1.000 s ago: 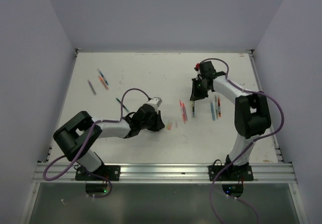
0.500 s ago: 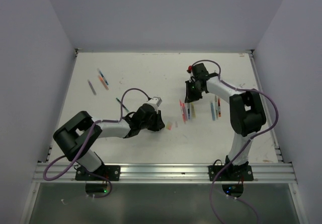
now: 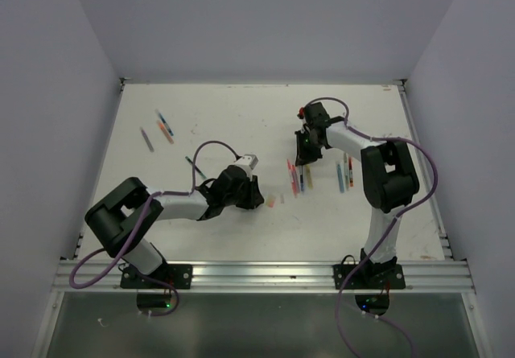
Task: Open the pen caps
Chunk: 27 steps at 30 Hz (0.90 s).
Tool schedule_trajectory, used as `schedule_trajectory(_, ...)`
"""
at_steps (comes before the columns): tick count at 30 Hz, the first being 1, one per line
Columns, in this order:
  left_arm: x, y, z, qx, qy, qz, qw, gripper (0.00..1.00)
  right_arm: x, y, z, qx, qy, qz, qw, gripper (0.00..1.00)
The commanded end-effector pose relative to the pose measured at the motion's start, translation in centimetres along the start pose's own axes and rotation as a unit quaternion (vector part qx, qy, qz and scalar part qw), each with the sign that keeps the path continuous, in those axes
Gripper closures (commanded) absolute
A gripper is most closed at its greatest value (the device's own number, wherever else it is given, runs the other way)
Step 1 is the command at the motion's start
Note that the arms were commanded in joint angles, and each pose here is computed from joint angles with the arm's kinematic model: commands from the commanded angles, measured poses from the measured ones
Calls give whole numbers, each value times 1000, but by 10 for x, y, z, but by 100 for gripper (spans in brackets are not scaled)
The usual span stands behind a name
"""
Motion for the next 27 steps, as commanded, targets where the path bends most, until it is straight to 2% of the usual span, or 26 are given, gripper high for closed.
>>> schedule_trajectory(1,1,8,-1,3,-6,-26,1000,70,0,9,5,3,-3,-17,1000,94)
schedule_trajectory(7,10,21,-2,0,-5,-41,999,68,-2,6,6,3,-2,-15,1000,87)
schedule_trajectory(9,16,30,-1,-5,-2,-51,999,66,-2,6,5,0,-5,-15,1000,82)
schedule_trajectory(17,48,84,2,1,12,-103,995,55,2,11,7,2,-6,-25,1000,66)
schedule_trajectory(23,72,108,37,47,76,-117,989,53,24,9,19,23,-13,-51,998,57)
schedule_trajectory(27,88,119,82,92,174,-126,972,52,54,-8,42,47,8,-83,995,46)
Point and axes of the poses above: each gripper's point midway between its finger pads, its own x axis back along the fingers, its own z axis along the line the jaws close on, y = z × x, the point moved 8 cm from there along x, back along the fingers, and after that the axes turned 5 degrees about -x, right-handed, at the moved point
